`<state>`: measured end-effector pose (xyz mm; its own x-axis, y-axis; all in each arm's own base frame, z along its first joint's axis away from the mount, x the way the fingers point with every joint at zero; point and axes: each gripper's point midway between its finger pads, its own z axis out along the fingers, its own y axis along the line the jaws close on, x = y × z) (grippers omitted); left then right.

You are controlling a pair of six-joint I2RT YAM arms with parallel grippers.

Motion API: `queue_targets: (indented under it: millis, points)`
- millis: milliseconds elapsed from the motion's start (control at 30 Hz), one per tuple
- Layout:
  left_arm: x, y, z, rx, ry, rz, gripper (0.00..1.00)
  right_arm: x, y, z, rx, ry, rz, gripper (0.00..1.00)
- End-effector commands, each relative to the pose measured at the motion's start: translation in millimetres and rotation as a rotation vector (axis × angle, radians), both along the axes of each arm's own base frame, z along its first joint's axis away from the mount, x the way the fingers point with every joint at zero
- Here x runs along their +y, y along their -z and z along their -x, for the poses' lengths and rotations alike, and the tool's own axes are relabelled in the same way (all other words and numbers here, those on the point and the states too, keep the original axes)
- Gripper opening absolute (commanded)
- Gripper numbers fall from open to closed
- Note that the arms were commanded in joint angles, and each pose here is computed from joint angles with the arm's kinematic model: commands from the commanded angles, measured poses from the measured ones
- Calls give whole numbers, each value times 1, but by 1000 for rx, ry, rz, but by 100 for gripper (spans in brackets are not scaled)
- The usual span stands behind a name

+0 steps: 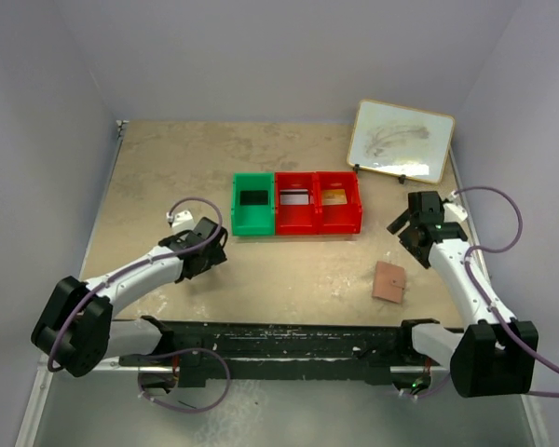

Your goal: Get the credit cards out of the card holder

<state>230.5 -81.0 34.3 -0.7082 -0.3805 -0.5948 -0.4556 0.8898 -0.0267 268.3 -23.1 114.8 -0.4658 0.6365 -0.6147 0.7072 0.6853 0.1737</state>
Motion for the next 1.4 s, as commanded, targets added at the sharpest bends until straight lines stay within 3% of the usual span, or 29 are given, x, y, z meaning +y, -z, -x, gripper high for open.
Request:
queue_targets:
  millis: [0,200,467,567,800,1133,1367]
  points:
    - [14,-17,-12,-20,-25,5,98,1,25,35,81,178,-93,95]
    - [-26,-45,-18,-92,94,220,98,9,56,66,131,266,-169,95]
    - [-55,-74,-11,-163,191,410,97,36,65,39,67,95,-272,91]
    - [-61,-75,-8,-150,211,437,97,59,84,39,123,-56,-338,88]
    - [-65,-78,-6,-141,230,455,96,95,95,62,159,-146,-364,83]
    - [-77,-85,-11,-151,266,498,96,155,79,67,57,-341,-548,75]
    - [-97,-82,-13,-164,286,570,91,235,53,76,31,-562,-645,71]
